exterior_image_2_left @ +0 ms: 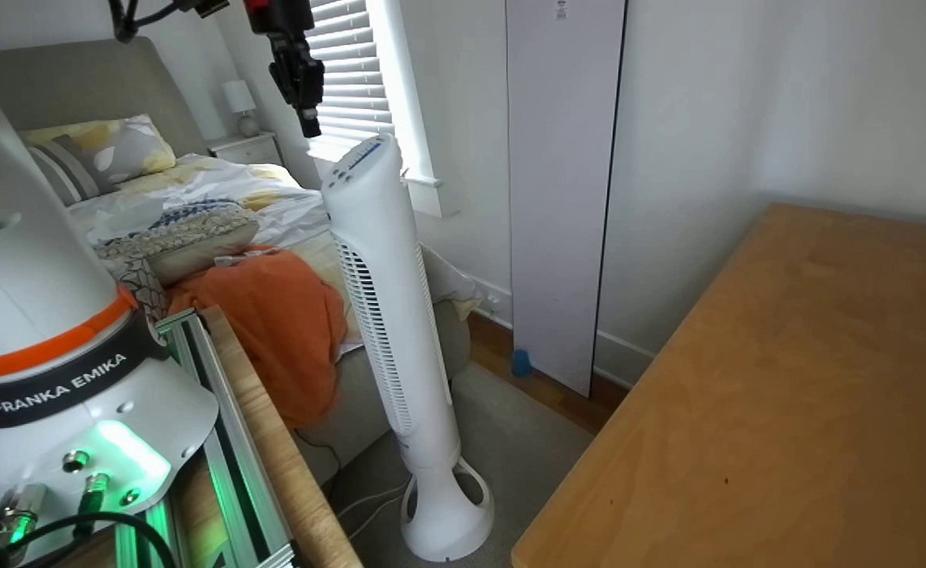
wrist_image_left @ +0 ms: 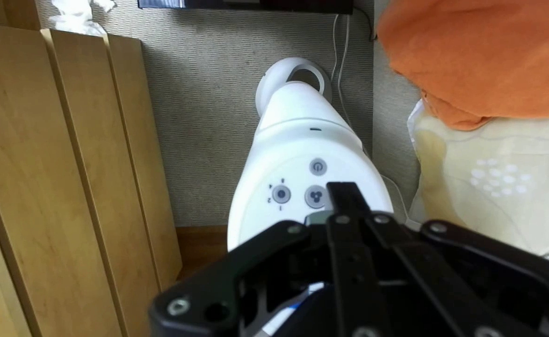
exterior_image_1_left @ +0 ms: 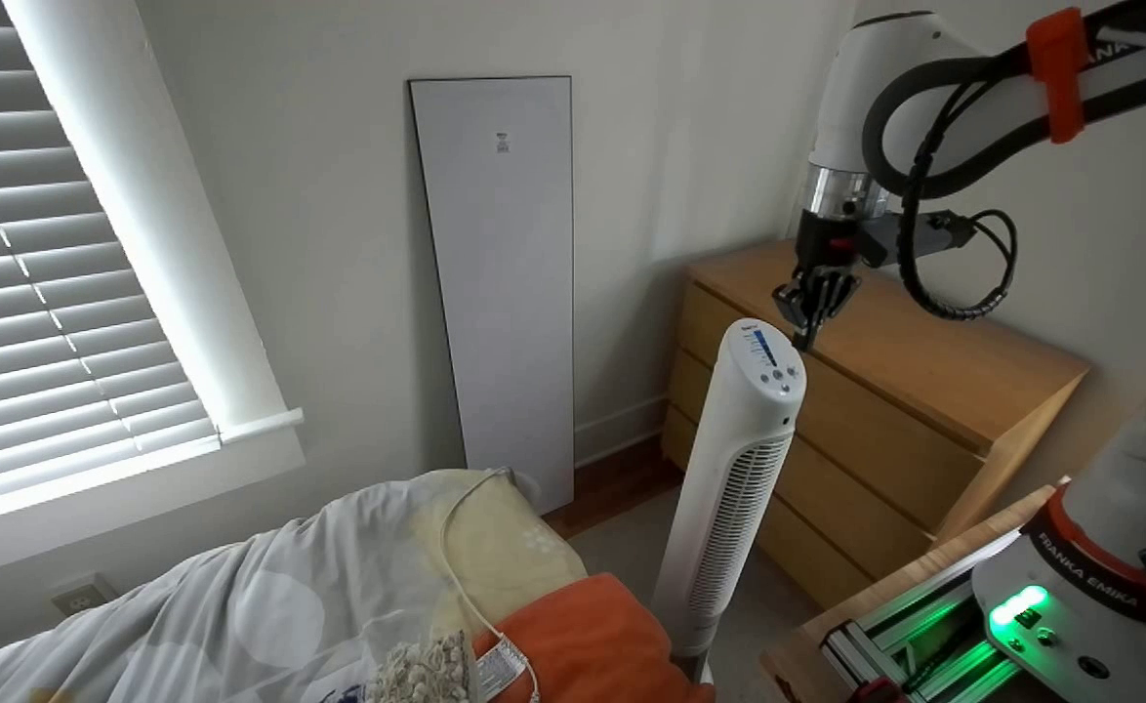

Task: Press a button on the white fan

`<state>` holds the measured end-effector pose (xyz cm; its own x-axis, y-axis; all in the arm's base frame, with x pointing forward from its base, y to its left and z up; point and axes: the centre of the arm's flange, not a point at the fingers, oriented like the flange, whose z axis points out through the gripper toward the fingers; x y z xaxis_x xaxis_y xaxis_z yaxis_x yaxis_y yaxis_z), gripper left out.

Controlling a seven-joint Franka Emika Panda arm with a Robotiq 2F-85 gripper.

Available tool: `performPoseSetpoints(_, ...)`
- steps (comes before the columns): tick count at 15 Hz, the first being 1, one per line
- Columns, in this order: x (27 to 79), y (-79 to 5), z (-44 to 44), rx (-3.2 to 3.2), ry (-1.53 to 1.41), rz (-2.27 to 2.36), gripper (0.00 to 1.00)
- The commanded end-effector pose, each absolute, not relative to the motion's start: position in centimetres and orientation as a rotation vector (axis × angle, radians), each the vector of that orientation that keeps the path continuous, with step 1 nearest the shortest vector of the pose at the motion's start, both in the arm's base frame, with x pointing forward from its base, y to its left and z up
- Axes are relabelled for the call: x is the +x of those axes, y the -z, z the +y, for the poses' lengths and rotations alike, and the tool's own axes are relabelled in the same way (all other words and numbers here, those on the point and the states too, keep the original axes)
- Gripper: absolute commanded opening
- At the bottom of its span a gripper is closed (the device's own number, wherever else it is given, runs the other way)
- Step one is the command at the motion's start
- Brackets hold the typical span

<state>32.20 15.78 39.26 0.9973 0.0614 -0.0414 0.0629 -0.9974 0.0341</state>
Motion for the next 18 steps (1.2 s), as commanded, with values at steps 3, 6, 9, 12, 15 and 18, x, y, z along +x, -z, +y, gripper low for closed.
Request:
performPoseSetpoints(3,32.2,-39.1,15.8,3.103,0.067,0.097,0.00)
performPoseSetpoints(6,33.0,-37.7,15.7,3.105,0.097,0.058,0.00)
performPoseSetpoints(9,33.2,-36.7,15.6,3.104,0.156,0.025,0.00)
performPoseSetpoints(12,33.5,-35.8,15.6,3.102,0.157,0.017,0.00)
performPoseSetpoints(15,33.8,-35.1,15.6,3.101,0.161,0.000,0.00)
performPoseSetpoints(18,33.9,-34.5,15.4,3.091,0.180,-0.024,0.00)
